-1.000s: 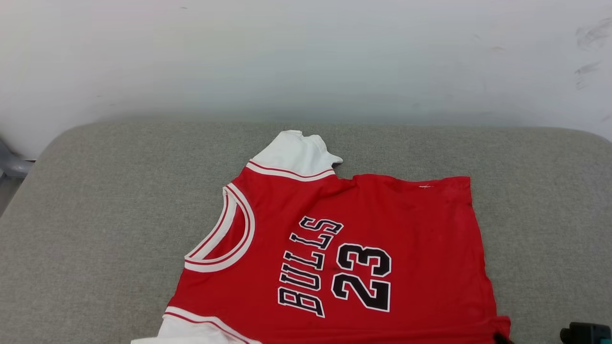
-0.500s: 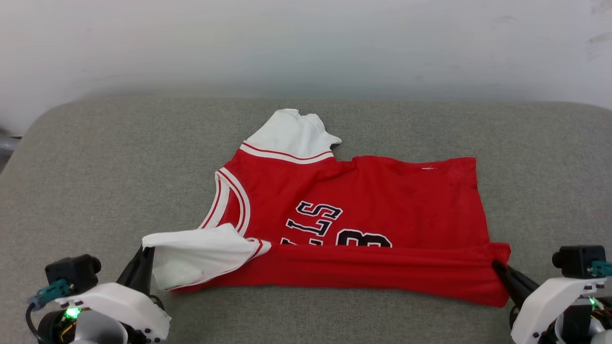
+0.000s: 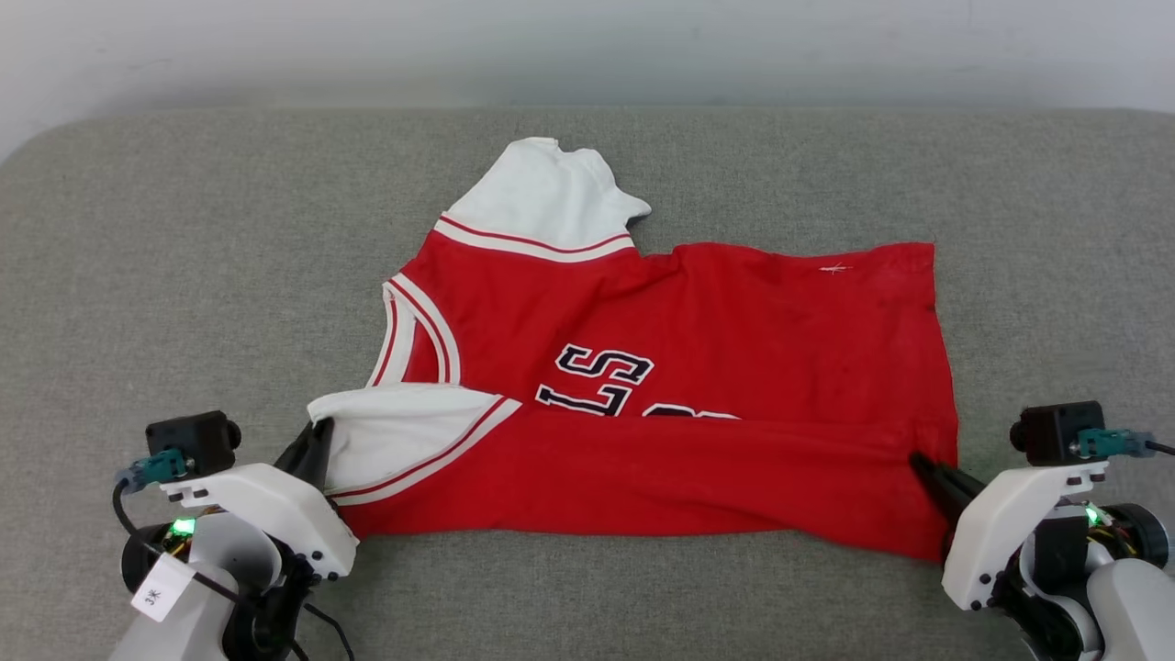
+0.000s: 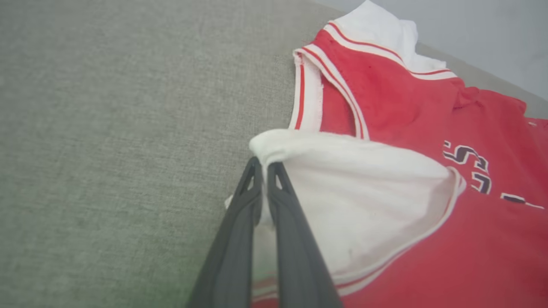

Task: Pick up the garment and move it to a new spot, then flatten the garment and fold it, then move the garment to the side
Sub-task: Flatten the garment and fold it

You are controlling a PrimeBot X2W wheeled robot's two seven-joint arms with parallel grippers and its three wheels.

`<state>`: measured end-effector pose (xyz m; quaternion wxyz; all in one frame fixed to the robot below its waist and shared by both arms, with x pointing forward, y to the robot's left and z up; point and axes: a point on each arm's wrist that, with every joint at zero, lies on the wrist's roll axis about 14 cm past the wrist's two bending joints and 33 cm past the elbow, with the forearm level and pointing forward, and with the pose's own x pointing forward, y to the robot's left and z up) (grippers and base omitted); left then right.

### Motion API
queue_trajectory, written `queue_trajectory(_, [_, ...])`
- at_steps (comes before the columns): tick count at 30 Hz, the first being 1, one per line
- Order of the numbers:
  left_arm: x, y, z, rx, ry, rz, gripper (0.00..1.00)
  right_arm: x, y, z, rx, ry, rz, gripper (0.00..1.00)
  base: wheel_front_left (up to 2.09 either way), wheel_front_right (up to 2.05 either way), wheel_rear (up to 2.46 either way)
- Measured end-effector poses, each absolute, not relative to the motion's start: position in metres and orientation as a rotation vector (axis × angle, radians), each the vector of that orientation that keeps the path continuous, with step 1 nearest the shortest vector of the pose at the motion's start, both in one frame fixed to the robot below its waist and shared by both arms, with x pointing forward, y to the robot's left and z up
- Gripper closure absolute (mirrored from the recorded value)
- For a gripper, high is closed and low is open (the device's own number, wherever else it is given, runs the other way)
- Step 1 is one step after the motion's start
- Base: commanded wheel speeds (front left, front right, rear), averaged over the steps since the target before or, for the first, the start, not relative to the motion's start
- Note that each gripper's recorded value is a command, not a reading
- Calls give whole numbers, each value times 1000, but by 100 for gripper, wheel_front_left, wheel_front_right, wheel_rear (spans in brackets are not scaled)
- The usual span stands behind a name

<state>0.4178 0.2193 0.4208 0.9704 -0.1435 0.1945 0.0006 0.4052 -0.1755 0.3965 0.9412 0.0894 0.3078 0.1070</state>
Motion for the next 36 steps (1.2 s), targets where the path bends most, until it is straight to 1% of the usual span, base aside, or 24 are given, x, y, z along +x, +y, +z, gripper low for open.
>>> queue_trajectory(2, [418, 216, 408, -298, 434, -4, 100, 403, -174, 387, 180, 657, 221, 100, 0, 0, 0])
queue_trajectory(8, [418, 208, 386, -303, 512, -34, 100, 407, -170, 378, 181, 662, 225, 100, 0, 0, 0])
queue_trajectory(9, [417, 207, 383, -297, 526, -38, 100, 408, -170, 377, 180, 661, 225, 94, 0, 0, 0])
queue_trajectory(10, [417, 207, 382, -294, 532, -40, 85, 408, -169, 376, 181, 658, 227, 67, 0, 0, 0])
queue_trajectory(11, [417, 208, 381, -293, 533, -38, 51, 410, -168, 378, 182, 648, 229, 11, 0, 0, 0])
queue_trajectory(12, [418, 208, 382, -294, 528, -33, 0, 411, -168, 380, 180, 634, 231, 0, 0, 0, 0])
queue_trajectory(15, [420, 214, 389, -293, 493, -13, 0, 414, -169, 388, 182, 571, 225, 0, 0, 0, 0])
queue_trajectory(23, [427, 235, 427, -283, 349, 43, 0, 432, -173, 453, 184, 247, 206, 0, 0, 0, 0])
queue_trajectory(26, [425, 243, 439, -277, 325, 56, 0, 429, -177, 467, 183, 180, 182, 0, 0, 0, 0])
queue_trajectory(28, [422, 244, 443, -283, 342, 49, 0, 425, -180, 474, 189, 150, 163, 0, 0, 0, 0])
queue_trajectory(29, [419, 244, 447, -288, 401, 14, 0, 418, -180, 480, 186, 129, 150, 0, 0, 0, 0])
queue_trajectory(36, [402, 231, 439, -268, 655, -109, 0, 407, -180, 487, 193, 126, 122, 0, 0, 0, 0])
